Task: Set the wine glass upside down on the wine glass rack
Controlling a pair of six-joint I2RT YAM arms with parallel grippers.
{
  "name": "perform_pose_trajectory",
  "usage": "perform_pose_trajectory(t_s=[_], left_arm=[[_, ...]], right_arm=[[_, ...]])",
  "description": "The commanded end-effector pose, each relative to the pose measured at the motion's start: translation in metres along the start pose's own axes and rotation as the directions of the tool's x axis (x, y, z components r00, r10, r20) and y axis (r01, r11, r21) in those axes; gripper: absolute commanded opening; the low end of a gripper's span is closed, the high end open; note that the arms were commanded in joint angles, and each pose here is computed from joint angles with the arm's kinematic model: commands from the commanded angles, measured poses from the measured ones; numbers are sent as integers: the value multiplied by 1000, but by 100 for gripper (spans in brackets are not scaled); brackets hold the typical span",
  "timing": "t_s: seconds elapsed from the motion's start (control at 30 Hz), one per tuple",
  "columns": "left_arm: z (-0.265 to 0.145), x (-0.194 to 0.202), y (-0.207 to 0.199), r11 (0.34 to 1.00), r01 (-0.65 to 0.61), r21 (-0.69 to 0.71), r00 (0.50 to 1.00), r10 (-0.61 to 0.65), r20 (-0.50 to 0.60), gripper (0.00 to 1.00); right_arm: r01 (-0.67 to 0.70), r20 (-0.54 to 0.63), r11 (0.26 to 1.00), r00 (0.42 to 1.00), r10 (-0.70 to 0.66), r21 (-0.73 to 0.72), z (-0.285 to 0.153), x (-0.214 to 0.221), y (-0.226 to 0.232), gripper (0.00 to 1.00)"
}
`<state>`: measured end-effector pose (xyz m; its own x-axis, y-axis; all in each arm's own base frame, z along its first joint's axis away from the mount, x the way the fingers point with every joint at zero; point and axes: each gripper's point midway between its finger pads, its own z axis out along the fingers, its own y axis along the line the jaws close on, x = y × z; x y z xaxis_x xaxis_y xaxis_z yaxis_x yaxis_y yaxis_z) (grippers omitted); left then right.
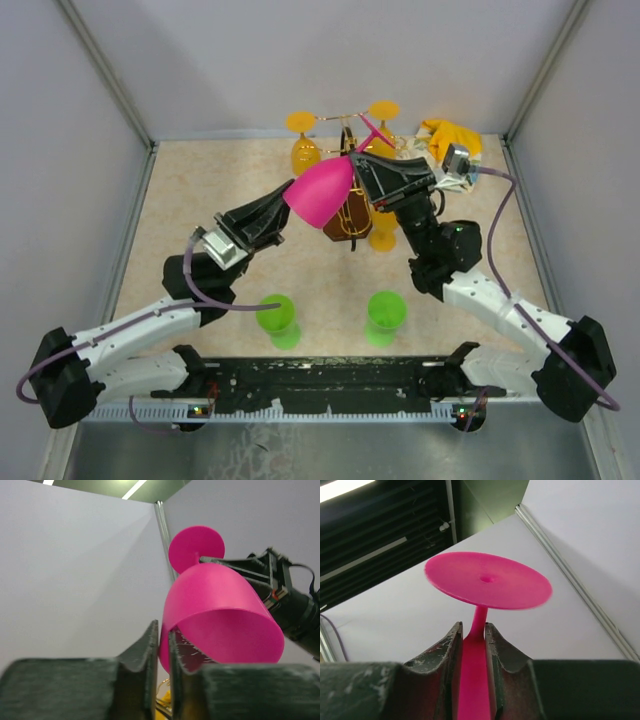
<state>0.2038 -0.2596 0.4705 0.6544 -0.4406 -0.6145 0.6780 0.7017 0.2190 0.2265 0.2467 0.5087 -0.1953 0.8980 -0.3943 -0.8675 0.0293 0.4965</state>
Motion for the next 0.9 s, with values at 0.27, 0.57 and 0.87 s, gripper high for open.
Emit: perform_pose_trajectory(t_s=[0.27,0.57,0.87], left_arm=[[-22,33,-11,999,41,34,981,-33,-190,67],[-18,60,24,986,27,-163,911,-92,-402,74],[27,77,90,971,-23,-236,874,-95,-477,74]], right_arm=[[488,-86,861,873,-481,144,21,-36,-9,0],[856,-306,411,501,-810,315,21,-106,-60,0],[909,-426,194,350,-834,368,-6,-212,-127,0]])
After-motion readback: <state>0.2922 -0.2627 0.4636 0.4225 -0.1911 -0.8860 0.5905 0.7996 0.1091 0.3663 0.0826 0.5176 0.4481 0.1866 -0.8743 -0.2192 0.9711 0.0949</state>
